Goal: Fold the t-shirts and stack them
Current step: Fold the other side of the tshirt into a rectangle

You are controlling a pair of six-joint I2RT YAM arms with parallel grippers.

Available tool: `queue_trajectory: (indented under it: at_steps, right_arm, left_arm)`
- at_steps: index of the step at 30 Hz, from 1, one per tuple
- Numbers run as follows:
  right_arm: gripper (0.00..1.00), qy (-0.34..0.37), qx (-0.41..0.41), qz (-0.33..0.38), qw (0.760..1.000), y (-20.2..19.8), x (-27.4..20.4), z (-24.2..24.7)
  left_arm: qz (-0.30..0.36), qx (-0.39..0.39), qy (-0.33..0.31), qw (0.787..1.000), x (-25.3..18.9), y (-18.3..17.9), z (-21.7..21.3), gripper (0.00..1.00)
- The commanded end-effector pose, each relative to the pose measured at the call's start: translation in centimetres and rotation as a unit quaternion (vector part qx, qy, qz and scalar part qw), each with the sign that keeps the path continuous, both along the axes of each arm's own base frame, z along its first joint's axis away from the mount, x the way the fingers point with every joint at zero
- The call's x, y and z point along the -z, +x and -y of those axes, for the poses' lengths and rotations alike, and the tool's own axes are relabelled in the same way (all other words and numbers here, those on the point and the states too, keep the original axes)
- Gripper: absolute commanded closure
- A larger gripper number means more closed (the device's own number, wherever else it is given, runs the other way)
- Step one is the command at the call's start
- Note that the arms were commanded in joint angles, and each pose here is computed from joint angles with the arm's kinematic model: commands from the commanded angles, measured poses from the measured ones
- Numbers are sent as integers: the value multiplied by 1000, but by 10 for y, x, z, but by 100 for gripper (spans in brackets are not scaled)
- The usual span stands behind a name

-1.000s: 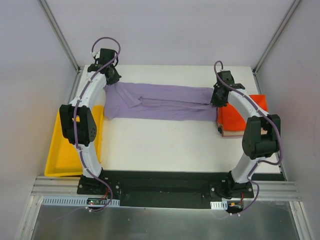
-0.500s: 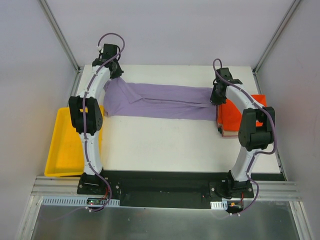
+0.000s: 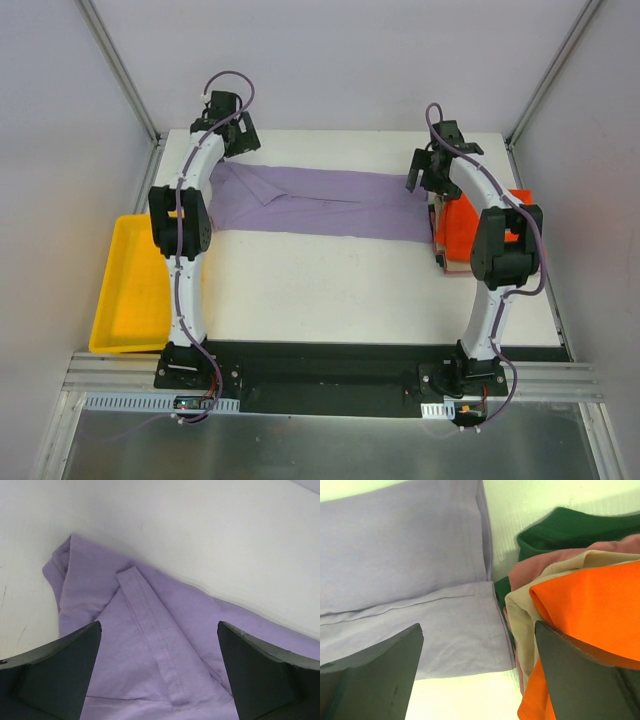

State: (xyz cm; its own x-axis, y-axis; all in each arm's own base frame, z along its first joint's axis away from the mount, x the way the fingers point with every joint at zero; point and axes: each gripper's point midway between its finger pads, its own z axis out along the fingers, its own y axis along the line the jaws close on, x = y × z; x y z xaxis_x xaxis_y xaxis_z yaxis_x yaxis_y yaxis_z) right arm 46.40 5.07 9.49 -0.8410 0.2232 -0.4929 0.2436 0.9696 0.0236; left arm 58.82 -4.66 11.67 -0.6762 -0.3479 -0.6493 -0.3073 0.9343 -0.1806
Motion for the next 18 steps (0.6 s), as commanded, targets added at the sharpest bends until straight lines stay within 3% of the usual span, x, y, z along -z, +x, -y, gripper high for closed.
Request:
queue_trajectory:
  at_steps: [1, 6, 10, 18]
  right_arm:
    - [4, 7, -47, 35, 998, -6, -45, -16]
    - [4, 74, -132, 42, 988, -36, -39, -76]
    - [4, 104, -171, 18, 980, -52, -15, -105]
    - [4, 112, -160, -54, 979, -67, 40, -109]
  left_arm:
    - [67, 28, -53, 996, -84, -14, 13, 1]
    - [10, 51, -156, 986, -69, -66, 48, 1]
    - [-50, 41, -170, 983, -28, -97, 57, 1]
    - [-110, 46, -219, 968, 23, -96, 88, 1]
